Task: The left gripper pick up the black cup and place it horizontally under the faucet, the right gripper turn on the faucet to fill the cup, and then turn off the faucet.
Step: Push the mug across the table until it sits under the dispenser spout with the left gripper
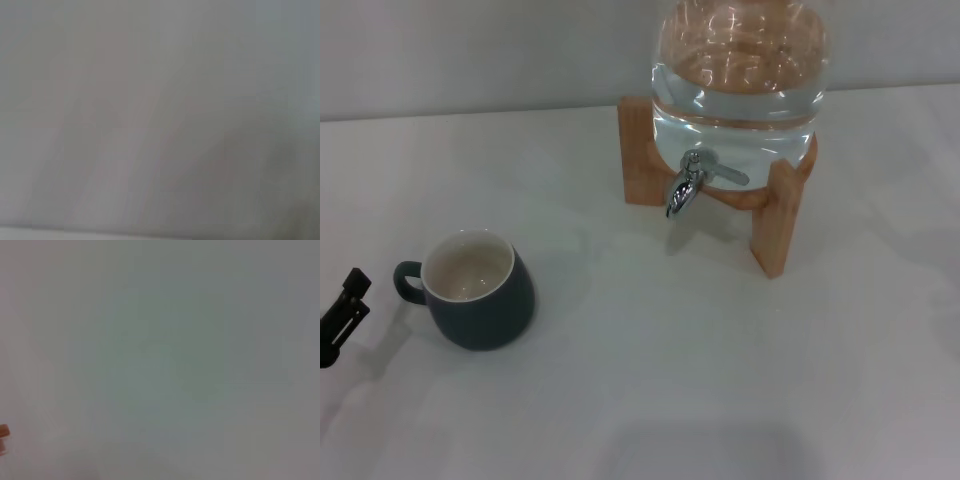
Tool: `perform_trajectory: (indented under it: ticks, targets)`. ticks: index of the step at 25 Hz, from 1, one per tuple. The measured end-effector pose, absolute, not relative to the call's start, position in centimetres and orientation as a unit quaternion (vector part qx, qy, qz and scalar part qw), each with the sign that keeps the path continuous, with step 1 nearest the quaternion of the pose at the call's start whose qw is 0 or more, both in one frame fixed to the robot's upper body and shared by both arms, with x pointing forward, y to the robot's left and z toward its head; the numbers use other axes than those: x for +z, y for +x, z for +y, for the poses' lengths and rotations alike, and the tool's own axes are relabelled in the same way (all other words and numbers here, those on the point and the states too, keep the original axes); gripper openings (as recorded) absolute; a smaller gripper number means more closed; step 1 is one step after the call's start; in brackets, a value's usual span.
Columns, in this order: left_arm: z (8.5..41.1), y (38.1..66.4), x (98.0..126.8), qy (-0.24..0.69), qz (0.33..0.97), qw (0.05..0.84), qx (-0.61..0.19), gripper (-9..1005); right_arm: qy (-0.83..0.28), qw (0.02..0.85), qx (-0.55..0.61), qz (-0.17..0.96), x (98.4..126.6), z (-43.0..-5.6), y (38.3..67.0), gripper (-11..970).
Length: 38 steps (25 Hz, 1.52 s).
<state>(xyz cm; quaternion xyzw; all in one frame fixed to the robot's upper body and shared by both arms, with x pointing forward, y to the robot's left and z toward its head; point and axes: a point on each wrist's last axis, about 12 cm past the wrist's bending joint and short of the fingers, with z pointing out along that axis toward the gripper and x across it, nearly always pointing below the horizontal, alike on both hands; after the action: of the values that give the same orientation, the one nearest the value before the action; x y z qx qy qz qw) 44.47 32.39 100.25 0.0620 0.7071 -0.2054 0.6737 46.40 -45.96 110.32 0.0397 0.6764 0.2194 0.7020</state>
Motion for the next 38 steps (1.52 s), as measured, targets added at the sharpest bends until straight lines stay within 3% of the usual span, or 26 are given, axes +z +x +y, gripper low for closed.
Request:
perform_trajectory:
  ticks: [38]
  targets:
    - [30.9,45.7,98.1,0.042,0.766,0.611,-0.193,850,0.042,0.700,0.220,0.678,110.2,-45.9,46.5,845]
